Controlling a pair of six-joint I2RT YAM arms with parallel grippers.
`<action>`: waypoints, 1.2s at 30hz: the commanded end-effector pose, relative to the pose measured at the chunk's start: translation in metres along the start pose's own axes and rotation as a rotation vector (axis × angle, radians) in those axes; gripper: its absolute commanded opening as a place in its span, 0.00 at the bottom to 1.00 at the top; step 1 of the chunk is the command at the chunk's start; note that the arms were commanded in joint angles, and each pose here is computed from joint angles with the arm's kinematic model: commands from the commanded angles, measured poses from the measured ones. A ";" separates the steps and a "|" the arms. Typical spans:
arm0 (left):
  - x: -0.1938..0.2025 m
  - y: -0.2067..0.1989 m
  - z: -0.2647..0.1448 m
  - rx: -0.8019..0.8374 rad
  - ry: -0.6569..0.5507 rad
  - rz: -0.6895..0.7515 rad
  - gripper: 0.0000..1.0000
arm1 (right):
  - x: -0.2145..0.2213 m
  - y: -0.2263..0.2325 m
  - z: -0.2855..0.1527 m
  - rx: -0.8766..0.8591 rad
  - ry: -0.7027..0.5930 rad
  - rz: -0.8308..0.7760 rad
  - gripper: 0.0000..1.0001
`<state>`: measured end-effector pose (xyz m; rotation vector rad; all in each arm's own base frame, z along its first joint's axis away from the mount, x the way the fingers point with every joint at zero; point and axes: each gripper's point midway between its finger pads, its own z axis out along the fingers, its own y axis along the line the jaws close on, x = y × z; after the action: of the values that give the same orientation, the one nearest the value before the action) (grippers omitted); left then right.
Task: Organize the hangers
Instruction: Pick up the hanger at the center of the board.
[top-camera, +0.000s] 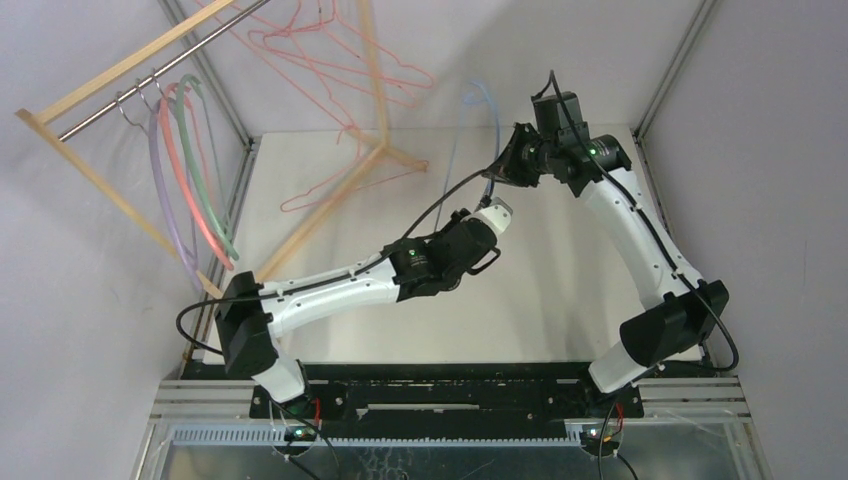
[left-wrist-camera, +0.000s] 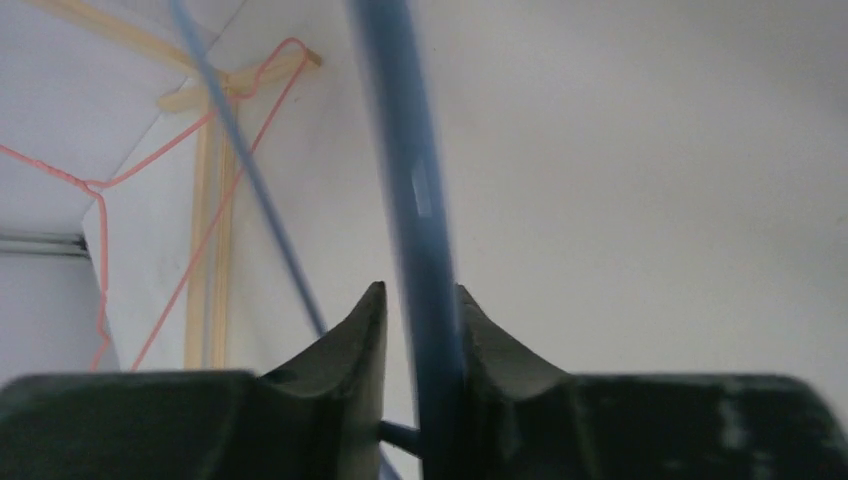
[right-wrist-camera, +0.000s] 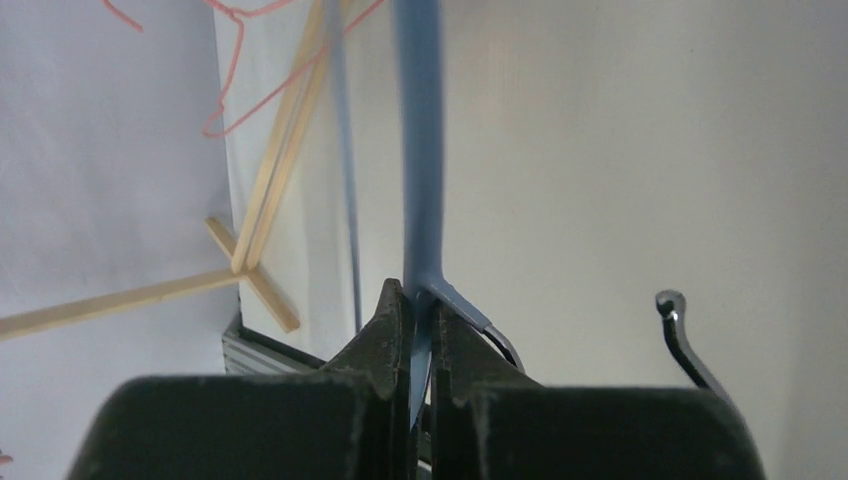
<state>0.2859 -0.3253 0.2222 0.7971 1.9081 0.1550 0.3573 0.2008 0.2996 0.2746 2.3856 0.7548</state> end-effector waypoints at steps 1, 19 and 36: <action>0.011 0.029 0.006 -0.103 0.026 -0.033 0.07 | 0.016 0.024 -0.048 -0.126 0.025 -0.015 0.00; 0.037 0.057 0.025 -0.068 0.071 -0.143 0.00 | 0.058 -0.014 -0.084 -0.135 0.069 0.032 0.79; 0.024 0.088 -0.074 -0.006 0.065 -0.402 0.00 | 0.008 -0.094 -0.045 0.138 -0.048 0.018 0.99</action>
<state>0.2664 -0.2489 0.2306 0.6520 2.1107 -0.0074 0.2907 0.1117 0.2584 0.4244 2.4666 0.6209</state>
